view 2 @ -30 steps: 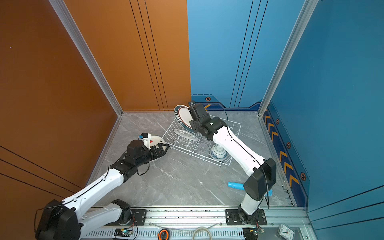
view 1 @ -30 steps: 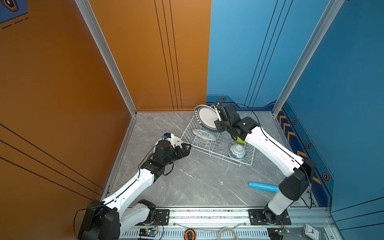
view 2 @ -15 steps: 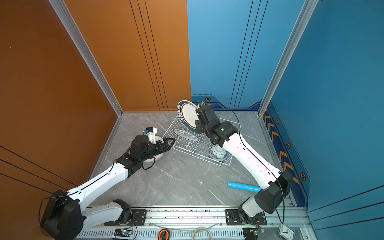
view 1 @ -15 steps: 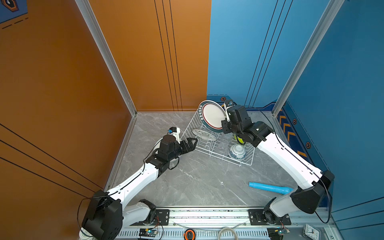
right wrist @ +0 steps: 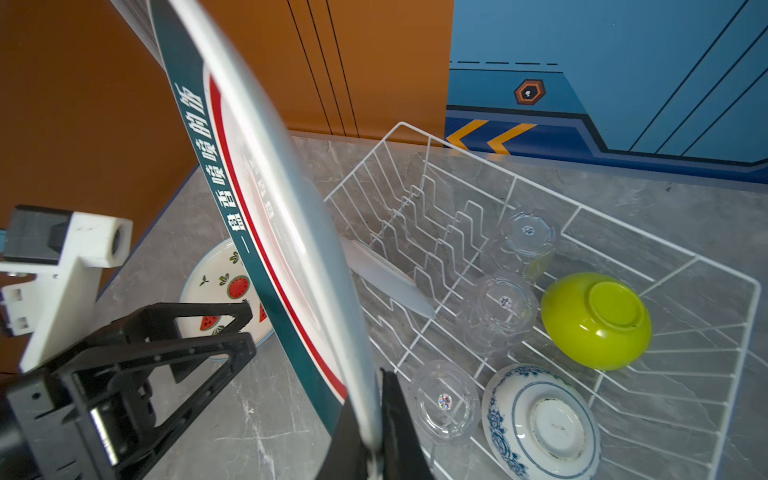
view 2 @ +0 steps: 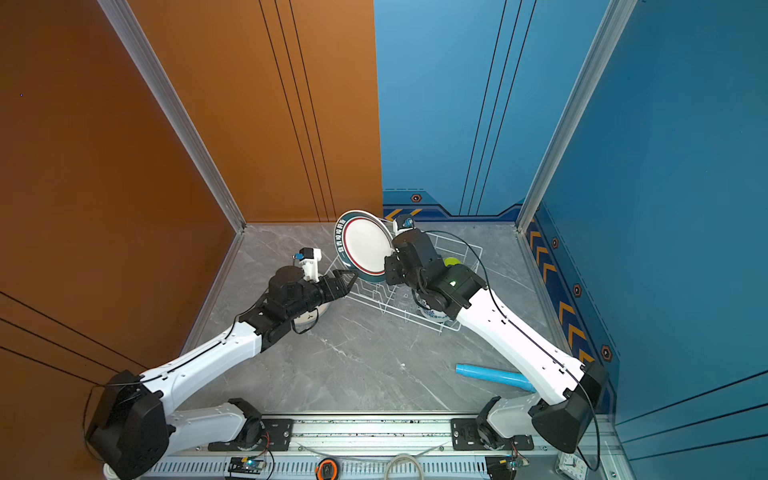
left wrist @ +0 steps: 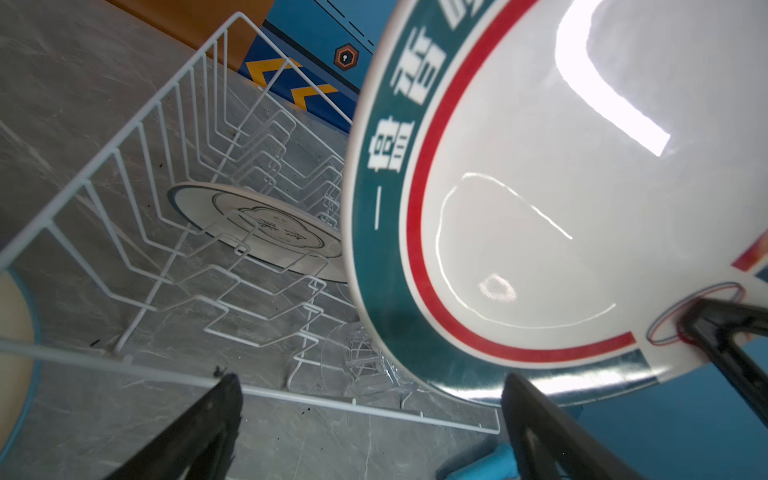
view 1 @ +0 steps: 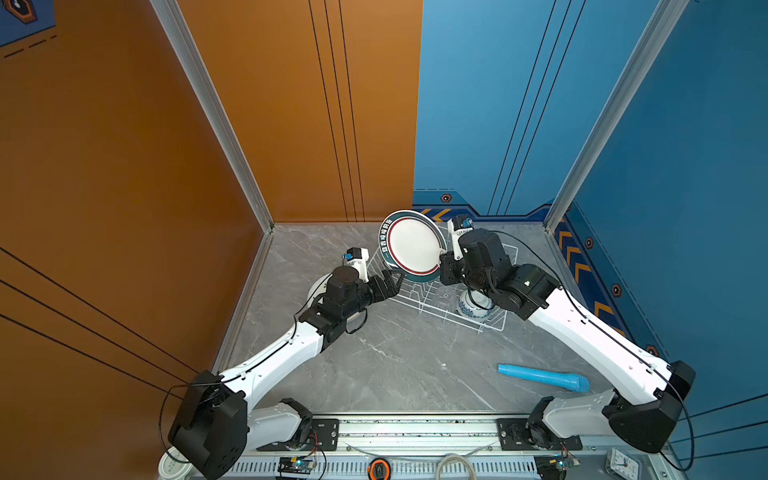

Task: Unload the mixed dishes from the dish rack
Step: 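Raise the green-rimmed plate while the left gripper reaches and closes on its rim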

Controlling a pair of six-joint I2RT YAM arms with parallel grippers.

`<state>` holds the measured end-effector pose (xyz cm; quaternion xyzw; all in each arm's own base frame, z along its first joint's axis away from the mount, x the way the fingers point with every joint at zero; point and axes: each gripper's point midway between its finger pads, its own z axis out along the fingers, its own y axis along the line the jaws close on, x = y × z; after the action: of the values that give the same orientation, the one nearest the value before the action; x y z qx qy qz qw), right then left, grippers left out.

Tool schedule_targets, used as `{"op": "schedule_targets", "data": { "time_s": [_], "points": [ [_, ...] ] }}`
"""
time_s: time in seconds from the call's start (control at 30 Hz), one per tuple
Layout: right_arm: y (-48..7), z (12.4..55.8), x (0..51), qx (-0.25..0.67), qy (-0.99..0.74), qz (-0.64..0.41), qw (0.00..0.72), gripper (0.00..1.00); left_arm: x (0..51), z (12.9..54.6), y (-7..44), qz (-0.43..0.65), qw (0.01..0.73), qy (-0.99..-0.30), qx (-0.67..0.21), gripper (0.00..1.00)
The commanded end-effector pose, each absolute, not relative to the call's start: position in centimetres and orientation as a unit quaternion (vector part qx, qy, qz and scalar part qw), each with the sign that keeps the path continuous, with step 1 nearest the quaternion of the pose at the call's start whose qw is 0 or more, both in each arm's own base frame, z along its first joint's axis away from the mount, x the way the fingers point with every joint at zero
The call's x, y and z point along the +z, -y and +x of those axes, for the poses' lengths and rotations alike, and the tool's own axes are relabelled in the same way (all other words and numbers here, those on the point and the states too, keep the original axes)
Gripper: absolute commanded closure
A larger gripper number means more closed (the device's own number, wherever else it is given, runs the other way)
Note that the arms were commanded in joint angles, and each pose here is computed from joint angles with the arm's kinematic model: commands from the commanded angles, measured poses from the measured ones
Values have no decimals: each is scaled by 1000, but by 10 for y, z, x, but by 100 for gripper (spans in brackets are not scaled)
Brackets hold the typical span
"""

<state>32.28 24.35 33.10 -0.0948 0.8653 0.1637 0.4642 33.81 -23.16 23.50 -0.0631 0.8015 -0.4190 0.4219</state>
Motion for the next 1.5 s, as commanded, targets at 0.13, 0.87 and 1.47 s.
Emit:
{"op": "schedule_targets", "data": {
  "time_s": [0.13,0.87,1.47],
  "points": [
    [-252,312,361,253,-834,-58,486,100,270,338,223,-75,475,-764,-430,2],
    [-274,306,350,342,-834,-68,427,100,289,326,230,-31,480,-744,-464,32],
    [-260,313,333,341,-844,-60,409,100,300,322,224,-24,494,-725,-480,71]
  ]
}}
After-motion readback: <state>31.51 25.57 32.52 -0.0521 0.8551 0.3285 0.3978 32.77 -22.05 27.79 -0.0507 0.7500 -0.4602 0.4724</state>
